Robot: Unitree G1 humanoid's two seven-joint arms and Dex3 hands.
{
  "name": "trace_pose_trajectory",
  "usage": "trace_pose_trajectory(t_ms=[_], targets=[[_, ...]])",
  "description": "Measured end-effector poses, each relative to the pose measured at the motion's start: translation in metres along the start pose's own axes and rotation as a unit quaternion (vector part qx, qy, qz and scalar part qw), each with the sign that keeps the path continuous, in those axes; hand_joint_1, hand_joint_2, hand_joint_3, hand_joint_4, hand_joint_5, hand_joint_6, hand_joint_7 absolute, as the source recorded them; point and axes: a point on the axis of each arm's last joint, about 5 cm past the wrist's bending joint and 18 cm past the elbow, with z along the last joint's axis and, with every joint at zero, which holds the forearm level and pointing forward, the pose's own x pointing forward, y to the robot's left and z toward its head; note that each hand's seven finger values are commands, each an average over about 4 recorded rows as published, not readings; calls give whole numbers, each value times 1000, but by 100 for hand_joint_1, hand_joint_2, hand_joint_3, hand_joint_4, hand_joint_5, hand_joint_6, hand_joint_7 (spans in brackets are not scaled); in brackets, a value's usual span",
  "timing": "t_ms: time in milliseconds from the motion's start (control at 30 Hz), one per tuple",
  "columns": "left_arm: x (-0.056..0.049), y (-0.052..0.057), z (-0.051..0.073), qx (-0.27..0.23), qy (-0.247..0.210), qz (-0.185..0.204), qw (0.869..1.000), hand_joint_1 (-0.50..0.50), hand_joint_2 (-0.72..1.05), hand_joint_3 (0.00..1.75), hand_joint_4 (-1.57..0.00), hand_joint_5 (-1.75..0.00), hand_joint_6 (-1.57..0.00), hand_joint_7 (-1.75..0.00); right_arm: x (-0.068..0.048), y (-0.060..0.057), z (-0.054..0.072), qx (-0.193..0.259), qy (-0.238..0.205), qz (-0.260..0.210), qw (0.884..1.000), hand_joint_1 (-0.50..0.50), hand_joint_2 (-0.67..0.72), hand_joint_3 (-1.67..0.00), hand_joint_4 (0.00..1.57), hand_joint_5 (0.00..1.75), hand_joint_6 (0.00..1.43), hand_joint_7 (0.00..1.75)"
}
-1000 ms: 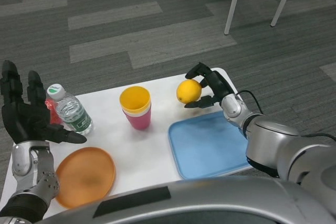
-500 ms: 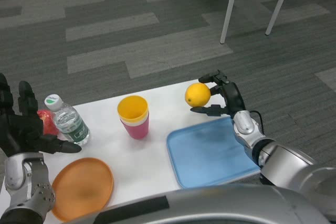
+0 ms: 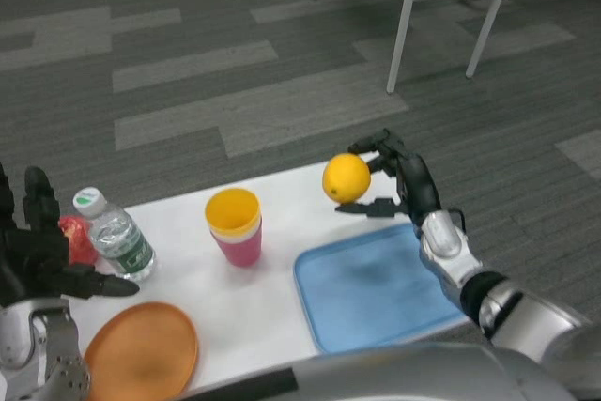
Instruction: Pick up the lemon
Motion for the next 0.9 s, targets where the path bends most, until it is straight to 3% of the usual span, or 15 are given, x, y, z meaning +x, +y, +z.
trace_pose_trajectory(t_ms=[167,433,633,900], targets=[[-2,0,0,0,1,0,1000,-50,-72,9,0,0,0,0,-5,0,1,9,-5,-8,1000,-46,-48,-8,79,145,80,119],[-2,-1,1,3,-1,-6,1000,-50,-72,9,0,0,0,0,-4,1,3,16,-15,-9,1000,-46,-48,-16,81,145,83,119],[-3,0,1,4,0,-6,1000,-50,-72,9,0,0,0,0,-4,3,4,18,-17,-14,1000,-46,-48,-8,83,145,86,119],[-5,0,-1,3,4,-4,1000,-50,-72,9,0,0,0,0,-3,5,5,19,-22,-16,999,-46,-48,-12,88,145,86,119]])
